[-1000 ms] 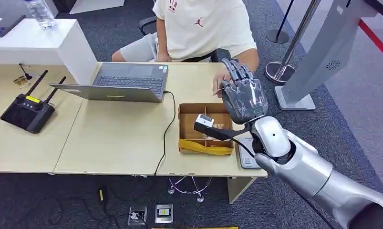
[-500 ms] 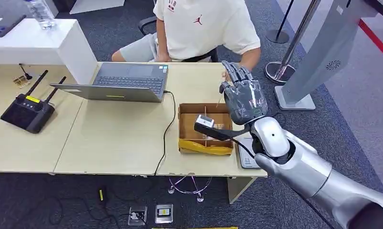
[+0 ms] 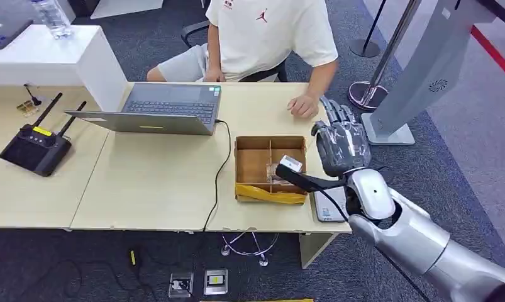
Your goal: Pass the card to the sensor for recognition and then transmit it.
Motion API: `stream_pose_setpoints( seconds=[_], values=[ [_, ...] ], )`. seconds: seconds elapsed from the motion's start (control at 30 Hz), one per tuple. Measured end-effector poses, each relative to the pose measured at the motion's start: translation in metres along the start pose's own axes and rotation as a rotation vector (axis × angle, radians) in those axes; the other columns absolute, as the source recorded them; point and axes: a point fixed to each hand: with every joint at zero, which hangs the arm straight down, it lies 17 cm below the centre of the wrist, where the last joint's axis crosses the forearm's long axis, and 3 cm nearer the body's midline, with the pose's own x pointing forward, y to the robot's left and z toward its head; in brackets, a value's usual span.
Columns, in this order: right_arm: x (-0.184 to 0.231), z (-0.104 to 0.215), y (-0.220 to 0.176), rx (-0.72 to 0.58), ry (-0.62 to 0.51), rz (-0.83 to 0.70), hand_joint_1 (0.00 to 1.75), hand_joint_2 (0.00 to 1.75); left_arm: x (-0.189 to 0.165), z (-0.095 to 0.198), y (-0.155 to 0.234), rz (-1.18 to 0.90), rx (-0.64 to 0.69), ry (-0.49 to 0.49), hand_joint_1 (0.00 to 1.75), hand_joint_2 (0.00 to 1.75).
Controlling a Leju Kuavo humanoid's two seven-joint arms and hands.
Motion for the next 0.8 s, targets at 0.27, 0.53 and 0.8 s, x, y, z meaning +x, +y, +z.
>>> stream_pose_setpoints(
  seconds=[0.27,0.53,0.8],
  values=[
    [-0.03,0.017,0.016,0.029,0.061,0.003,1.75,1.75,0.0,0.0,-0.001,0.023,-0.001,-0.007,0.0,0.0],
    [-0.061,0.041,0.027,0.031,0.146,-0.02,1.75,1.75,-0.001,0.0,-0.005,0.049,-0.006,-0.013,0.0,0.0],
    [-0.082,0.07,0.046,0.08,0.201,-0.026,1.75,1.75,-0.001,0.0,-0.005,0.045,-0.006,-0.012,0.0,0.0]
  ],
)
